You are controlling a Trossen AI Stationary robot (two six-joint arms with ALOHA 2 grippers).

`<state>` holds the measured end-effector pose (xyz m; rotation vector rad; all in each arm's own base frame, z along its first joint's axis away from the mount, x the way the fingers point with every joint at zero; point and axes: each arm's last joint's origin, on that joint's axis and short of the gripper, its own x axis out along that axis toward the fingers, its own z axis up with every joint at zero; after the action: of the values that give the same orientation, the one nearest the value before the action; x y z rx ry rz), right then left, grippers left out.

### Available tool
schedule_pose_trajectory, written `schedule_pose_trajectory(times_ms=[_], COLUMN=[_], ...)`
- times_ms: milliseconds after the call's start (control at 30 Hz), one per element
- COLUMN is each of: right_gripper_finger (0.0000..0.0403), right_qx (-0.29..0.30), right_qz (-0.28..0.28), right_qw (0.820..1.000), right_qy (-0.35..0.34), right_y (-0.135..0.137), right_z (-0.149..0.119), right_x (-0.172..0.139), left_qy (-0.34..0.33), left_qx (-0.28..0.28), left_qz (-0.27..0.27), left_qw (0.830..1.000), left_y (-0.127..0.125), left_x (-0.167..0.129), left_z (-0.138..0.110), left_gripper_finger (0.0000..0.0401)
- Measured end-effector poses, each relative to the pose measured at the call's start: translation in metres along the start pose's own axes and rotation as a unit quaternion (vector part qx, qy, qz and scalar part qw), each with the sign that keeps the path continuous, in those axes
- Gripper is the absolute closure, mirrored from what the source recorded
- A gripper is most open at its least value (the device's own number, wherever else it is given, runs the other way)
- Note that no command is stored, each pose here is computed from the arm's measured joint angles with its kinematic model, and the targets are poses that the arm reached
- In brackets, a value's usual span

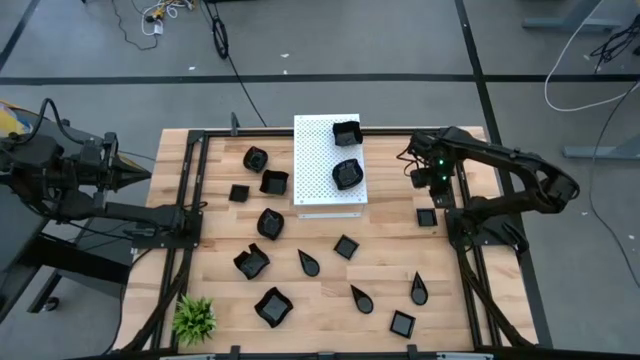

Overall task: Pick & Place Mini shaped plates
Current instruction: Put the square plate on the shelf

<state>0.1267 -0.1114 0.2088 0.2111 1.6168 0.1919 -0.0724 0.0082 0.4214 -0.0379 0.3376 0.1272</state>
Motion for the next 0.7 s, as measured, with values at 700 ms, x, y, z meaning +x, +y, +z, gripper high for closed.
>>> schedule_pose_trajectory(times_ms=[700], right_gripper_finger=[0.0295], right_qx=[-0.023], right_qz=[0.019], right_qw=[0.999], right_qy=[-0.018], right_y=[-0.016], right_z=[0.017], right_x=[0.015], left_qy=[0.0], left_qx=[0.0], left_qz=[0.0], left_qw=[1.0], left_y=[0.0], left_x=[0.0], left_z=[0.0], left_gripper_finger=[0.0398])
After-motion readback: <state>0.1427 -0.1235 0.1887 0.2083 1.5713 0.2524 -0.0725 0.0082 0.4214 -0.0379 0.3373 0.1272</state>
